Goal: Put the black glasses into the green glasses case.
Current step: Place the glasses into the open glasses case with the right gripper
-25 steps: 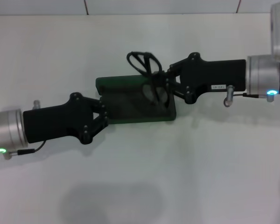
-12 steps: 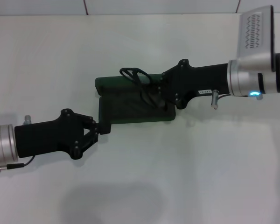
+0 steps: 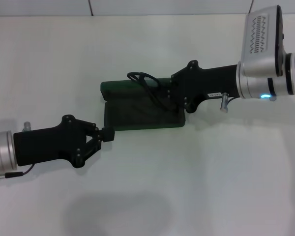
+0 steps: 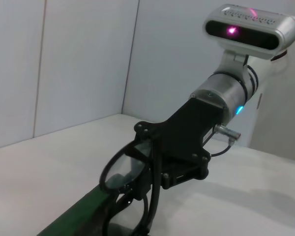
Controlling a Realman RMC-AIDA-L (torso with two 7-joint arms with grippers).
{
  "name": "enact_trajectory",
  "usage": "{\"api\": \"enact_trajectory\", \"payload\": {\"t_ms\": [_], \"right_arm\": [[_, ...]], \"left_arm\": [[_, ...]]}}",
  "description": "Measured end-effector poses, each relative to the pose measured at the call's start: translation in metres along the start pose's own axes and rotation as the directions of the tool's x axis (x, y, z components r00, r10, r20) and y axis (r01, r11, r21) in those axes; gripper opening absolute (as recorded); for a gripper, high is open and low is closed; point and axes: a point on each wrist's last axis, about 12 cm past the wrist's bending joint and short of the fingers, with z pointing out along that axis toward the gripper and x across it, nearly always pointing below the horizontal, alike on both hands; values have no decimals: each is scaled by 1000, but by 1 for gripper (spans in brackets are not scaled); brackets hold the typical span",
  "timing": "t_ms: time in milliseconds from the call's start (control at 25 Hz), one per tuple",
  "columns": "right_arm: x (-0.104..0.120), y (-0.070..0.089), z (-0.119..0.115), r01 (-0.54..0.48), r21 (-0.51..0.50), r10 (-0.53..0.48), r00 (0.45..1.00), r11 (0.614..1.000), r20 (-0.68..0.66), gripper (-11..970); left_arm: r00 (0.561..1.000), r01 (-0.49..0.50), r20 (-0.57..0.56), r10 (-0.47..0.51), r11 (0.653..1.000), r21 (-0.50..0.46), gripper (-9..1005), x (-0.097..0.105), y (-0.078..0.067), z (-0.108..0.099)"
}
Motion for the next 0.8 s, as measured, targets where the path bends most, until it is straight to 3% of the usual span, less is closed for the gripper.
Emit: {"api": "enact_trajectory", "payload": {"t_ms": [800], "right_arm": [[7, 2, 2, 16, 17, -15, 999, 1000, -41, 56]], "left_arm": [[1000, -10, -9, 10, 1000, -11, 7, -2, 4, 1]]}}
